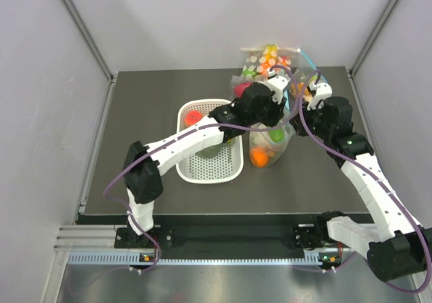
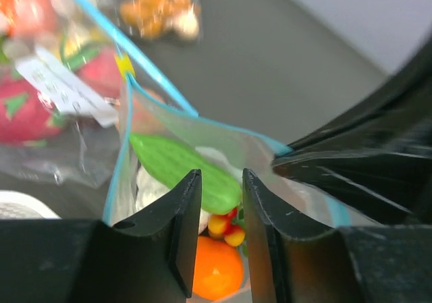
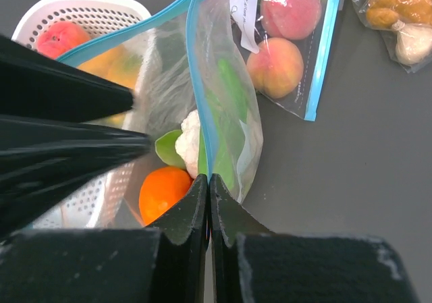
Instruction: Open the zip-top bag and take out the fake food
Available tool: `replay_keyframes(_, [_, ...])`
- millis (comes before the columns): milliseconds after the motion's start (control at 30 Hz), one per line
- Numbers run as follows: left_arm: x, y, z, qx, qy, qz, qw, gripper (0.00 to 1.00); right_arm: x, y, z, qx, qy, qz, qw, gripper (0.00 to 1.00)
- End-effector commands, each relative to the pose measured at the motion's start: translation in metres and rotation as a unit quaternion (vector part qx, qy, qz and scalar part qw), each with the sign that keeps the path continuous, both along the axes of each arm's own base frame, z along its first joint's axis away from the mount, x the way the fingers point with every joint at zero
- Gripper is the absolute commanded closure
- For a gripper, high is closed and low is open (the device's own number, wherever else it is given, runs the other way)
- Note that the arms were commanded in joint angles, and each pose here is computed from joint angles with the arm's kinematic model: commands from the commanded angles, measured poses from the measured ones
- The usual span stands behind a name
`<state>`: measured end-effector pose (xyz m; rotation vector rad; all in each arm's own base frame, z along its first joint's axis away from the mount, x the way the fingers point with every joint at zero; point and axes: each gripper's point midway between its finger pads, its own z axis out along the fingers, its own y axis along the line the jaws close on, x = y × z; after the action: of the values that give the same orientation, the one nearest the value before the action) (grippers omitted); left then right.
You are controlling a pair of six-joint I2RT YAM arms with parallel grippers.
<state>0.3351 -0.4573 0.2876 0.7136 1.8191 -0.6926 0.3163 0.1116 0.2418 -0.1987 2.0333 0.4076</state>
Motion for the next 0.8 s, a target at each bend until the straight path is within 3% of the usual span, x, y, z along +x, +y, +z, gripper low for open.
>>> replay_keyframes(0, [0.009, -0.001, -0.019, 0.024, 0.031, 0.030, 0.999, 0.64, 0.003, 0.006, 0.008, 0.015, -0.018, 0.007, 1.000, 1.00])
replay_keyframes(267, [0.025, -0.007, -0.069, 0.069, 0.063, 0.059, 0.994, 0.53, 0.001, 0.009, -0.004, 0.019, -0.007, 0.014, 1.000, 1.00])
replay_keyframes(767, [0.025, -0.013, -0.126, 0.074, 0.141, 0.071, 0.985, 0.32, 0.000, 0.011, -0.010, 0.020, -0.005, 0.019, 1.000, 1.00])
